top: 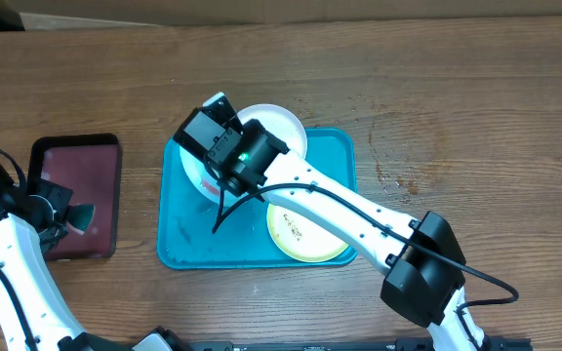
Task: Clean dirty plates on tray and stack at the side
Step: 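Hold the plate with the right gripper and scrub it with the sponge, then lift the light-blue plate with the right gripper and carry it right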
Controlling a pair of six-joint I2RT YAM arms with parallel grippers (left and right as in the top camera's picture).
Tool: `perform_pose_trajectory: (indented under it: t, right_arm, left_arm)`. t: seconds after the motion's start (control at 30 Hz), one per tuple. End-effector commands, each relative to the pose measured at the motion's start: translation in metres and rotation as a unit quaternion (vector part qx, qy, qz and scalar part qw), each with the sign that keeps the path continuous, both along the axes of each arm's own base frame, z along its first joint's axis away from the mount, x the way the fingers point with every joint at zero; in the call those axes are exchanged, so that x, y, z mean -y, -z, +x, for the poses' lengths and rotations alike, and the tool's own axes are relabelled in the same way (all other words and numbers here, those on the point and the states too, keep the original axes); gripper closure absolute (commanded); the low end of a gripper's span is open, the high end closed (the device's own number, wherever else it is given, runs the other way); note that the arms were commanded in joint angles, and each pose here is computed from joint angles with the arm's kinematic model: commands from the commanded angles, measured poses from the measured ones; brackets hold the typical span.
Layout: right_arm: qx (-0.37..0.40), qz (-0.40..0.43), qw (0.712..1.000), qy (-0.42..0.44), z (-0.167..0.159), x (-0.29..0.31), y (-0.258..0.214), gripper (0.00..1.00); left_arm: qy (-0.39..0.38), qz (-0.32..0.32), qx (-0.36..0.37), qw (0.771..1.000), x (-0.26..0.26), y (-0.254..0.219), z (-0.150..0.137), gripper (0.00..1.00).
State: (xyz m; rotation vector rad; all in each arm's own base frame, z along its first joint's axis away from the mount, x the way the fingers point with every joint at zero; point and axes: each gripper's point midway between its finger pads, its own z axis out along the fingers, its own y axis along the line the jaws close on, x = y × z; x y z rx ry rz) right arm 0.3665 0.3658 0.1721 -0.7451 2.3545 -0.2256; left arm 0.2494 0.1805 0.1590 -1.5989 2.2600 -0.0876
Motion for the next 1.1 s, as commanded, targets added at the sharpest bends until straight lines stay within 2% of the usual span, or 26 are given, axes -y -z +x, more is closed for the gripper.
perform_pose_trajectory:
  t: [0.0,0.17,0.4,0.57,0.83,0.93,1.07]
  right_arm:
    - [0.058,-0.027,0.997,-0.042,0.003,-0.002,-0.045,0.96]
    - [0.101,-0.066,0.992,-0.045,-0.004,-0.006,-0.057,0.96]
    - [0.191,-0.154,0.968,-0.048,-0.019,-0.009,-0.087,0.96]
    - [0.216,-0.180,0.958,-0.052,-0.022,-0.012,-0.097,0.96]
    - [0.204,-0.166,0.963,-0.063,-0.024,-0.017,-0.091,0.96]
    - [0.186,-0.142,0.970,-0.068,-0.025,-0.021,-0.084,0.96]
    - [0.139,-0.061,0.987,-0.043,-0.024,-0.025,-0.068,0.96]
  left_arm:
    - [0.000,-0.003,0.022,1.000,0.001,-0.009,0.006,0.96]
    - [0.000,-0.007,0.017,1.000,0.000,-0.005,0.007,0.96]
    - [0.001,-0.011,0.016,1.000,0.000,-0.002,0.008,0.96]
    - [0.000,-0.011,0.016,1.000,0.000,-0.003,0.008,0.96]
    - [0.001,-0.011,0.016,1.000,0.000,-0.003,0.008,0.96]
    - [0.001,-0.011,0.015,1.000,0.000,-0.002,0.008,0.96]
    - [0.001,-0.011,0.015,1.000,0.000,-0.002,0.008,0.96]
